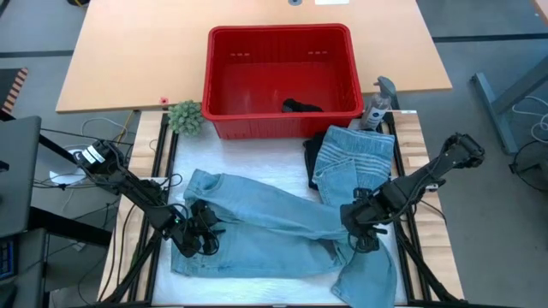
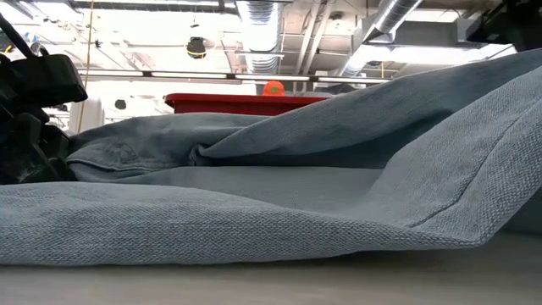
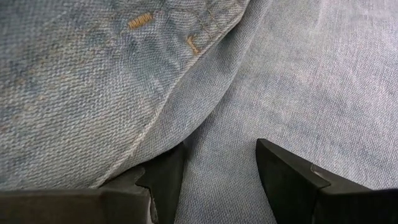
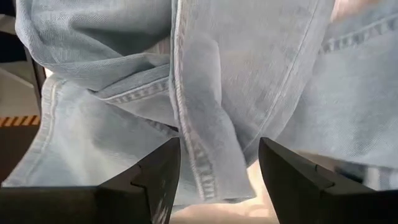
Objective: Fold Laundry from Bin
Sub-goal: Fold the blue pants
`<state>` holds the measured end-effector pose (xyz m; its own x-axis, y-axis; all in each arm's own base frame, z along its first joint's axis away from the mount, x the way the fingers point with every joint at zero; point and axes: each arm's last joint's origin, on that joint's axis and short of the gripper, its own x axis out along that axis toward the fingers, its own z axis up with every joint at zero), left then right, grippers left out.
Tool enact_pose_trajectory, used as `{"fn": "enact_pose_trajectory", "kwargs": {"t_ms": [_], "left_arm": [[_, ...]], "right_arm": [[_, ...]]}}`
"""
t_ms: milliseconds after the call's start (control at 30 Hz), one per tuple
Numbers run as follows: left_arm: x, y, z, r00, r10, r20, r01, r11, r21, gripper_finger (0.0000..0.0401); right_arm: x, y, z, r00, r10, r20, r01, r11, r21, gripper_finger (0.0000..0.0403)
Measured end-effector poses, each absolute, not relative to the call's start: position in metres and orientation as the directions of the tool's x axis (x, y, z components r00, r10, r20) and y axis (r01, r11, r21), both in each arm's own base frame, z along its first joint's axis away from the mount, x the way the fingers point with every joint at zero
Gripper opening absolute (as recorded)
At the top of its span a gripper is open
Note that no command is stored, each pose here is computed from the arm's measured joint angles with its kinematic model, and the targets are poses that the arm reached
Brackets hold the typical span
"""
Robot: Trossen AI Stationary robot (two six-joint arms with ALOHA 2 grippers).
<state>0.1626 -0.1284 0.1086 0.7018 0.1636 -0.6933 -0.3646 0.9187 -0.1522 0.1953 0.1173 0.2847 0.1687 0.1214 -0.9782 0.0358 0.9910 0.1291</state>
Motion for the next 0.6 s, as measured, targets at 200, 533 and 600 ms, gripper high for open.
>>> {"fn": "enact_pose_trajectory", "kwargs": {"t_ms": [200, 533, 600], "left_arm": [[0.163, -0.129, 0.109, 0.702, 0.164, -0.693, -0.364, 0.919, -0.152, 0.0189], [0.163, -0.128, 0.109, 0.702, 0.164, -0.693, -0.365, 0.919, -0.152, 0.0189], [0.163, -0.128, 0.109, 0.702, 0.164, -0.693, -0.365, 0.919, -0.152, 0.0189]], "right_arm": [[0.205, 0.109, 0.286, 0.216, 0.131, -0.968, -0.018, 0.991, 0.130, 0.0240], [0.236, 0.085, 0.293, 0.415, 0.173, -0.893, 0.042, 0.977, 0.208, 0.0239], [0.241, 0.079, 0.294, 0.442, 0.167, -0.881, 0.047, 0.977, 0.208, 0.0239]]}}
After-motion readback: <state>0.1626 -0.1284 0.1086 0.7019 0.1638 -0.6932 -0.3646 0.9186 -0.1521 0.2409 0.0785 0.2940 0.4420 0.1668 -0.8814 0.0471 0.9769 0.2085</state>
